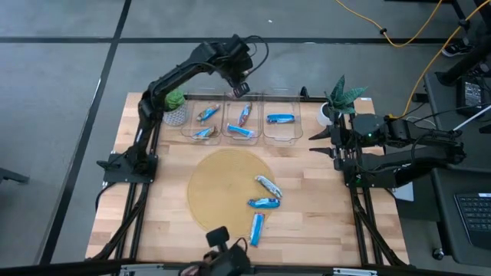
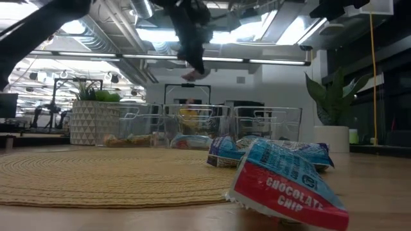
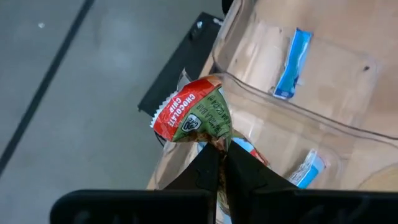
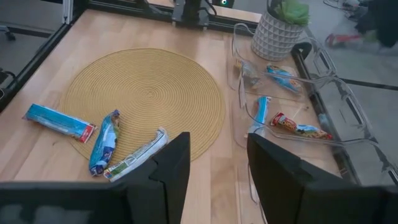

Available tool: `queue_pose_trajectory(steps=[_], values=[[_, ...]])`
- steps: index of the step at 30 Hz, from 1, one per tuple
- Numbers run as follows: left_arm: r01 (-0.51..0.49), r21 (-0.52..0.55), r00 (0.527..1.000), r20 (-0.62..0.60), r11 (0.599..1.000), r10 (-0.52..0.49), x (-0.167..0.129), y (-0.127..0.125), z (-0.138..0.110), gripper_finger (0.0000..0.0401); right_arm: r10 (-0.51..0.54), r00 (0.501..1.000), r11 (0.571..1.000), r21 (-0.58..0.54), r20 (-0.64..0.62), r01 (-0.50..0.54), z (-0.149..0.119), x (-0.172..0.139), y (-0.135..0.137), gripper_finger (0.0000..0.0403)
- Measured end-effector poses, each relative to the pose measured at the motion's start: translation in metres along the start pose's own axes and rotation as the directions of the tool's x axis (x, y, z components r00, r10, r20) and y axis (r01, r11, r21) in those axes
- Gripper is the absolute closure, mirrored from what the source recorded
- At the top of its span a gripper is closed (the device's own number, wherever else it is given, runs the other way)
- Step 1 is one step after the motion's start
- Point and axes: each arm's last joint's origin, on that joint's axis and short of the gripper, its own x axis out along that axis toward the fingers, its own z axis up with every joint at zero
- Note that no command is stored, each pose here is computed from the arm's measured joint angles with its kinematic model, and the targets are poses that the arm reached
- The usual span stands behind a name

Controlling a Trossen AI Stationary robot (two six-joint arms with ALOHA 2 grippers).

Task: Pick and place Granola Bars by type
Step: Put the red granola bar into the middle transparent bin

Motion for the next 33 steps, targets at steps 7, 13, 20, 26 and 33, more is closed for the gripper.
queue_pose_trajectory(steps=[7,13,20,26,33], values=[[0.032,-0.001,0.995,-0.091,1.0,-0.032,0.046,0.004,-0.004,0.0398,0.0,1.0,1.0,0.001,0.0,0.0,0.0,0.0,0.0,0.0241],[0.091,-0.009,0.985,-0.144,0.996,-0.091,0.073,0.001,-0.009,0.0398,-0.001,1.0,1.0,0.001,0.0,0.001,0.0,0.0,0.0,0.0241],[0.119,-0.008,0.976,-0.182,0.993,-0.119,0.094,-0.001,-0.012,0.0398,-0.016,1.0,1.0,0.001,-0.003,0.016,0.0,0.0,0.0,0.0241],[0.123,-0.009,0.97,-0.212,0.992,-0.123,0.107,0.001,-0.016,0.0398,-0.016,1.0,1.0,0.001,-0.003,0.016,0.0,0.0,0.0,0.0241],[0.132,-0.01,0.958,-0.257,0.991,-0.13,0.128,-0.001,-0.022,0.0398,-0.016,1.0,1.0,0.001,-0.003,0.016,0.0,0.0,0.0,0.0241]])
